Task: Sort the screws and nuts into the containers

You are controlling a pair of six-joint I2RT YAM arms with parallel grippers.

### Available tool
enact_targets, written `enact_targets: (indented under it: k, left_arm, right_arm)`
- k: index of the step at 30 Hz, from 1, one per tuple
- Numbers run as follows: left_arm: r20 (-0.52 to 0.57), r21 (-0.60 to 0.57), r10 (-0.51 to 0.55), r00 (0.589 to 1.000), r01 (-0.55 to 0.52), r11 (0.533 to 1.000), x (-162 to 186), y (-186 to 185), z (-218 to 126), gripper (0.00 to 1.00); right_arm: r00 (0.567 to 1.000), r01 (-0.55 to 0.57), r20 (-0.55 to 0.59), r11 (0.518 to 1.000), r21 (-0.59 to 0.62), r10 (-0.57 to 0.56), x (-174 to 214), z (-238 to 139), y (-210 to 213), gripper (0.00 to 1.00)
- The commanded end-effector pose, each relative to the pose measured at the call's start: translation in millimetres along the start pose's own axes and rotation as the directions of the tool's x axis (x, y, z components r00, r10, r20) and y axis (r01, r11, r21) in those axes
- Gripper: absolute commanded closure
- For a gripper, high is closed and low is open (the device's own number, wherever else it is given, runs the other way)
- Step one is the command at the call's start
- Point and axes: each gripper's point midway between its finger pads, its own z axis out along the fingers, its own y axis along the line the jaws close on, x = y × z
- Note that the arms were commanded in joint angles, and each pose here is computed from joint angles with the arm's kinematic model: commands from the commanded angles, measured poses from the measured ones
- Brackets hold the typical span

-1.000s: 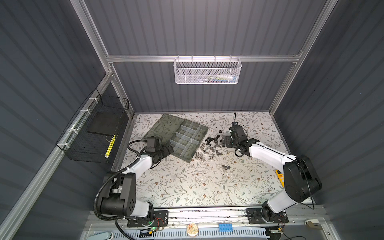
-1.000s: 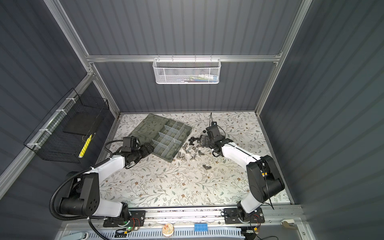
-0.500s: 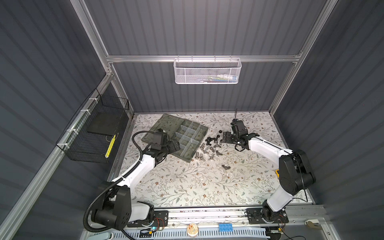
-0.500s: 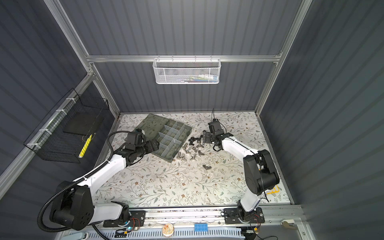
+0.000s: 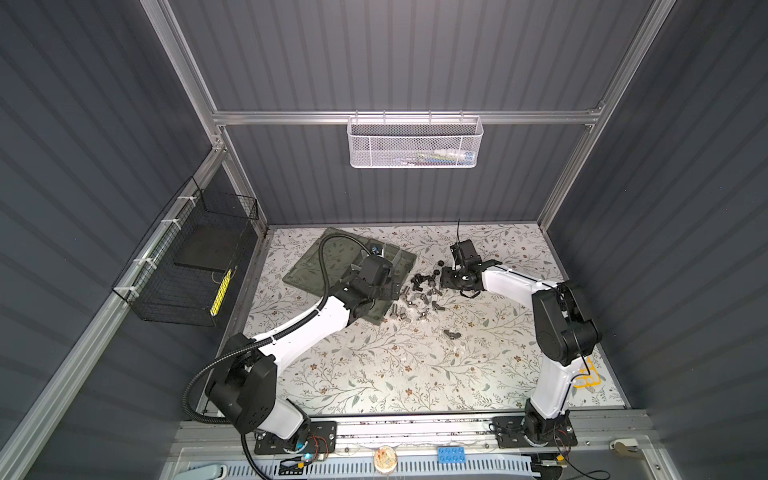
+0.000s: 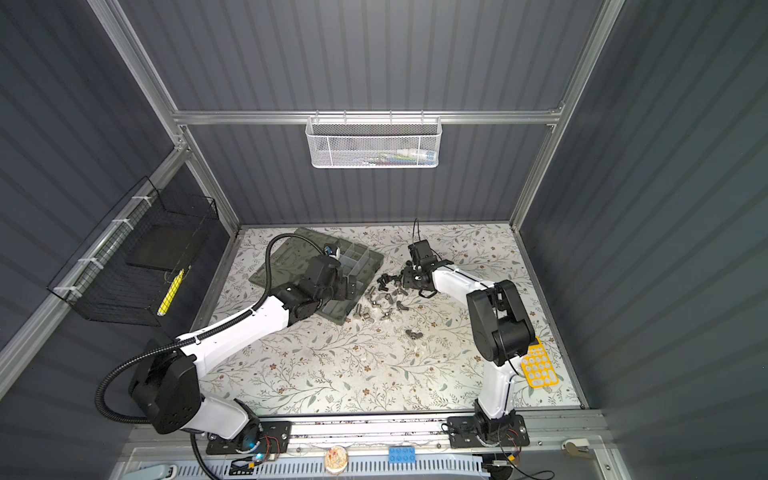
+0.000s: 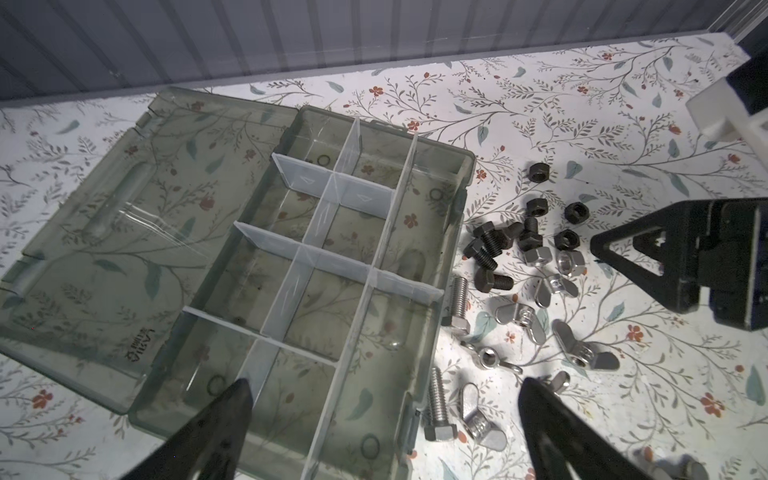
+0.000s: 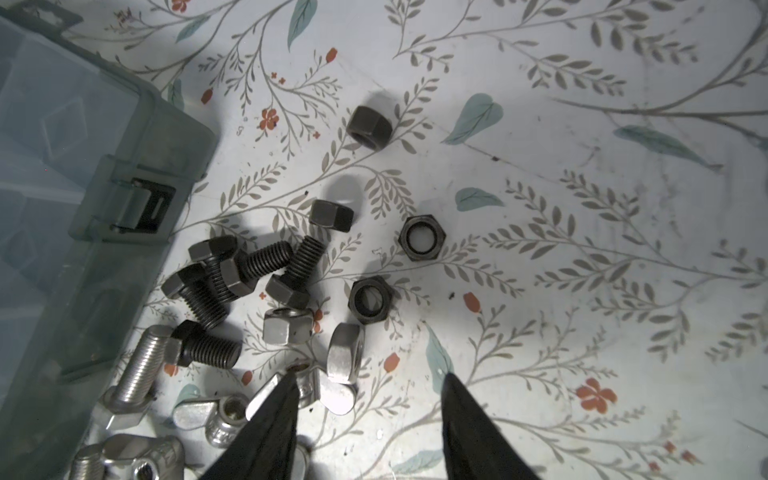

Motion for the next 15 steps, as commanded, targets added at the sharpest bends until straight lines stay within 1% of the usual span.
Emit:
enact_targets:
  k: [1, 7, 10, 11, 15]
  left_arm:
    - [0.021, -0.069, 0.063, 0.998, -0.062, 0.996, -13, 7, -1, 0.00]
    - [0.043, -0.080, 0.095, 0.995, -0.091, 0.993, -22, 6, -1, 0.00]
    - [0.065, -0.090, 0.082, 0.995, -0.076, 0.993, -27, 8, -1, 0.00]
    - [0.067, -0.110, 0.076, 0.995, -0.068, 0.992, -27, 10, 0, 0.00]
    - [0.010, -0.191, 0.072, 0.997, -0.069, 0.979, -19, 21, 10, 0.00]
  right_arm:
    - [0.999, -0.022, -0.041, 0.999, -0.026, 0.021, 4, 8, 5, 0.49]
    - [0.997, -0.032, -0.071, 0.998, -0.051, 0.028, 7, 21, 11, 0.52]
    - [0.996, -0.038, -0.078, 0.999, -0.035, 0.035, 9, 27, 8, 0.58]
    - [0.996, -0.039, -0.079, 0.999, -0.032, 0.036, 9, 28, 7, 0.60]
    - [0.996, -0.039, -0.086, 0.999, -0.029, 0.036, 12, 31, 7, 0.67]
